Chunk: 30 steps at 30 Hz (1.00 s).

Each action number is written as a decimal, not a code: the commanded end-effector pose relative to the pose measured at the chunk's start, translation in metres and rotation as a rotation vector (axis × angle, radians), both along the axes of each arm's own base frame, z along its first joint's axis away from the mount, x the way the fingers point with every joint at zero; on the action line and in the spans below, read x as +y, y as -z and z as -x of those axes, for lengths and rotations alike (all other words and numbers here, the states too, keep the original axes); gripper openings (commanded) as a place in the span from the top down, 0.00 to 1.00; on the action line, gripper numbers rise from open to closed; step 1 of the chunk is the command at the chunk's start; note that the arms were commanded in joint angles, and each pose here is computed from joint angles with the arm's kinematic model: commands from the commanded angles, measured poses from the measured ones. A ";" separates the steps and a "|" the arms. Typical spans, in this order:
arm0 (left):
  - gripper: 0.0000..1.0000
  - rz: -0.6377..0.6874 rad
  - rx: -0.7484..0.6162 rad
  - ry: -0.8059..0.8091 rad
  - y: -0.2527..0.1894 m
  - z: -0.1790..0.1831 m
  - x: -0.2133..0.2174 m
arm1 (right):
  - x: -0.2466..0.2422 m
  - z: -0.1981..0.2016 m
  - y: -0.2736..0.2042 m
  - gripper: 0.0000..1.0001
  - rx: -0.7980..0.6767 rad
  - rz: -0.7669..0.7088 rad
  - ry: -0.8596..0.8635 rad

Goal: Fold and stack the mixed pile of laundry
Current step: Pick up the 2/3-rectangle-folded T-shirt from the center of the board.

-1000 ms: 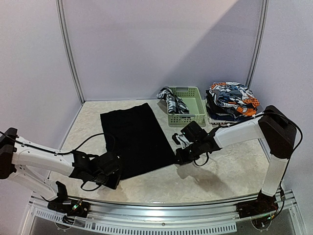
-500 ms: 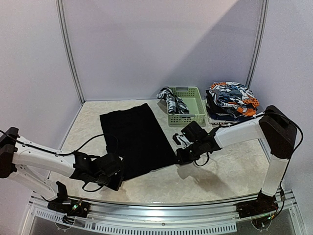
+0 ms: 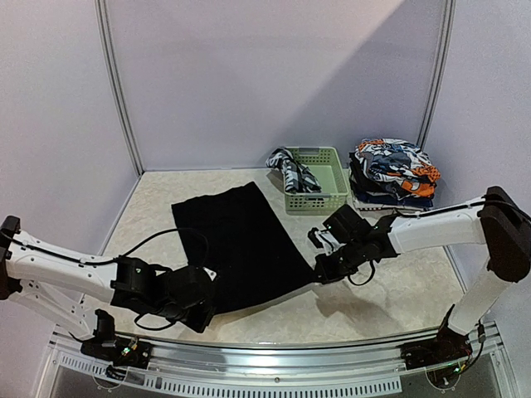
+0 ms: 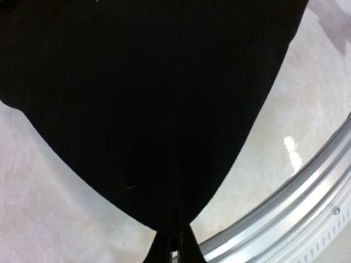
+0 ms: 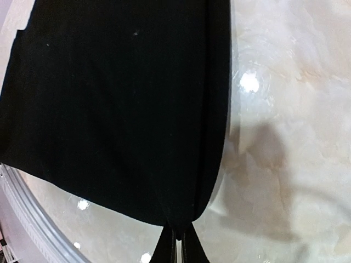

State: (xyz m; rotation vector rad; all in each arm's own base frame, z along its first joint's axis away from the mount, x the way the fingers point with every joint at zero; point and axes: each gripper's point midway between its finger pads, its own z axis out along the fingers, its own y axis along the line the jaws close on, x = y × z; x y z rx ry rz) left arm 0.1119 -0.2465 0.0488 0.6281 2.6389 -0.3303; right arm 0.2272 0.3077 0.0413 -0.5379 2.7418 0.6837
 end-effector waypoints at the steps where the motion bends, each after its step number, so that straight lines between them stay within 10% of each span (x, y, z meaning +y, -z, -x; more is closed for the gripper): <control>1: 1.00 0.047 -0.007 0.019 -0.028 0.013 -0.016 | -0.015 0.011 -0.019 1.00 -0.007 0.030 0.026; 30: 1.00 0.040 -0.169 -0.115 -0.114 -0.076 0.012 | 0.002 -0.128 -0.174 1.00 -0.322 0.213 0.106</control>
